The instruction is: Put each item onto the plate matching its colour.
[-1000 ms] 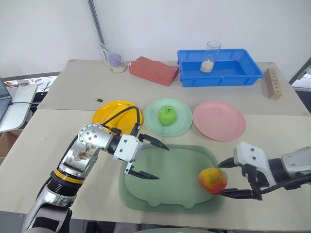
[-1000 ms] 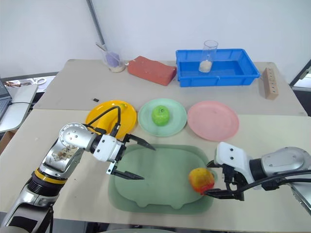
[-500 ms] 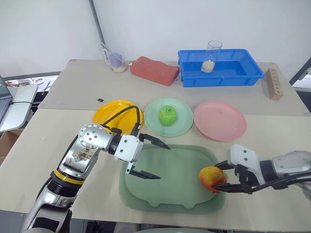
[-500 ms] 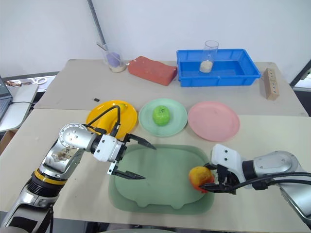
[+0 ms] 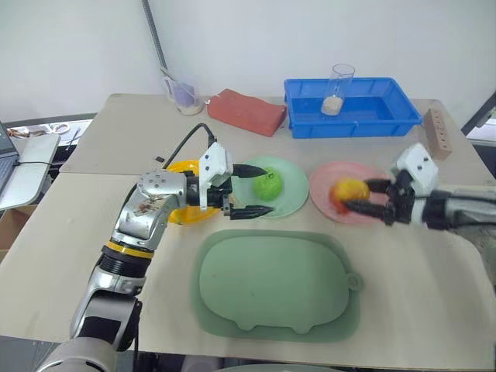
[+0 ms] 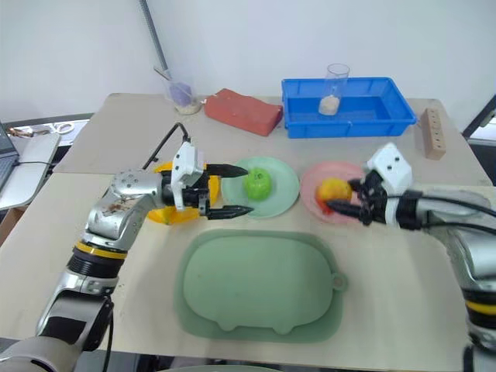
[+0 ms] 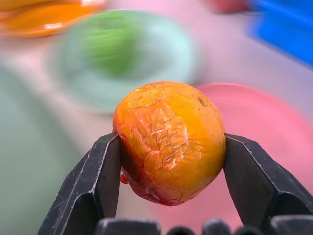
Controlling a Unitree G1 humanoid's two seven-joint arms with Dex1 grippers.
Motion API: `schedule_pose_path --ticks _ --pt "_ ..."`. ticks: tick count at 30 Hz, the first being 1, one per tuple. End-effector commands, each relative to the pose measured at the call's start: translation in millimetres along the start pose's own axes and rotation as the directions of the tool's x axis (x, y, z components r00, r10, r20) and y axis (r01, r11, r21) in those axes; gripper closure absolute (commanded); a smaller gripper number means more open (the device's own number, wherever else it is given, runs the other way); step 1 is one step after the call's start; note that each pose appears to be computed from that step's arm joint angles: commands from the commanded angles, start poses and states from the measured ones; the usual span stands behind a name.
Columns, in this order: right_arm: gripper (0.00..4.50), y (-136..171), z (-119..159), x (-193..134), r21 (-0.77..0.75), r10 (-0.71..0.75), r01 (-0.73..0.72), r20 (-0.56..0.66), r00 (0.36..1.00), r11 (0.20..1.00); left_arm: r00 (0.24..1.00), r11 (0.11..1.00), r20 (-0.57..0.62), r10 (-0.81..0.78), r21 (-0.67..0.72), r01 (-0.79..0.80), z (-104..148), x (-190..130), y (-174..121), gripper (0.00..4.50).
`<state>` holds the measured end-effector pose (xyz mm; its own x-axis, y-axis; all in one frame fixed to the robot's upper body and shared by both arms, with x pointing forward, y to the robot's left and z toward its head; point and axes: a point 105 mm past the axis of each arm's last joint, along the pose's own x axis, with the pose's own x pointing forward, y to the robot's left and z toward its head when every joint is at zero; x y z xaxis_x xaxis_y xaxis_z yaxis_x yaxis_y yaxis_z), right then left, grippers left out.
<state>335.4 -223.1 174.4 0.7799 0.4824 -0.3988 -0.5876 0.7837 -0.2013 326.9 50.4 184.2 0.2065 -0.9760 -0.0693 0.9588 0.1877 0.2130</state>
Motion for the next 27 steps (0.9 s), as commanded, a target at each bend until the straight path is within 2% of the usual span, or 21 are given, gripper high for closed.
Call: schedule_pose_path --ticks 1,4,6,8,14,17,18,20,21,23,24,27 --pt "1.76 -18.3 2.5 12.7 -0.009 -0.082 0.082 -0.008 0.997 0.997 0.999 0.999 0.050 0.018 0.028 -0.019 15.2 5.9 3.1 0.00" --pt "1.76 -30.3 -3.0 24.9 -0.001 -0.115 0.115 -0.026 0.993 0.993 0.998 0.999 0.060 0.001 0.032 -0.003 16.0 12.3 -2.0 0.00" --pt "0.74 -36.9 -5.3 29.5 0.017 -0.130 0.131 -0.035 0.991 0.991 0.998 0.999 0.060 -0.013 0.035 0.011 15.7 13.4 -6.1 0.00" --pt "0.08 -39.8 -3.7 29.4 0.019 -0.130 0.130 -0.033 0.991 0.991 0.999 0.999 0.048 -0.014 0.047 0.012 13.7 11.2 -7.3 0.00" --pt "0.03 -39.0 2.4 12.4 0.022 -0.110 0.110 0.002 0.994 0.994 0.997 0.998 0.046 0.061 0.020 -0.062 14.9 -6.0 4.8 0.00" --pt "0.03 -41.3 21.8 -6.0 0.073 -0.165 0.157 0.131 0.978 0.985 0.966 0.967 0.061 0.251 -0.062 -0.248 19.7 -34.7 34.6 0.00" --pt "0.03 -43.6 26.3 -12.9 0.087 -0.196 0.184 0.166 0.966 0.979 0.934 0.934 0.060 0.352 -0.086 -0.346 20.3 -48.1 49.8 0.00" --pt "0.03 -52.5 30.8 -26.8 0.137 -0.289 0.263 0.235 0.928 0.955 0.801 0.801 0.050 0.597 -0.094 -0.591 19.5 -86.7 85.2 0.00" --pt "0.03 -56.3 31.1 -31.7 0.167 -0.328 0.293 0.254 0.910 0.942 0.740 0.741 0.046 0.671 -0.095 -0.665 18.7 -101.3 95.7 0.00" --pt "0.03 -73.8 19.7 -44.0 0.171 -0.470 0.439 0.255 0.845 0.882 0.513 0.511 0.002 0.859 -0.088 -0.855 6.1 -157.3 121.2 0.00" --pt "0.03 -81.4 12.7 -49.1 0.164 -0.529 0.503 0.248 0.811 0.848 0.402 0.400 -0.016 0.915 -0.078 -0.913 -0.6 -184.1 127.9 0.00" --pt "0.03 -100.5 -12.5 -61.5 0.138 -0.663 0.650 0.224 0.714 0.747 0.158 0.156 -0.068 0.985 -0.039 -0.987 -24.1 -245.1 127.7 0.00"
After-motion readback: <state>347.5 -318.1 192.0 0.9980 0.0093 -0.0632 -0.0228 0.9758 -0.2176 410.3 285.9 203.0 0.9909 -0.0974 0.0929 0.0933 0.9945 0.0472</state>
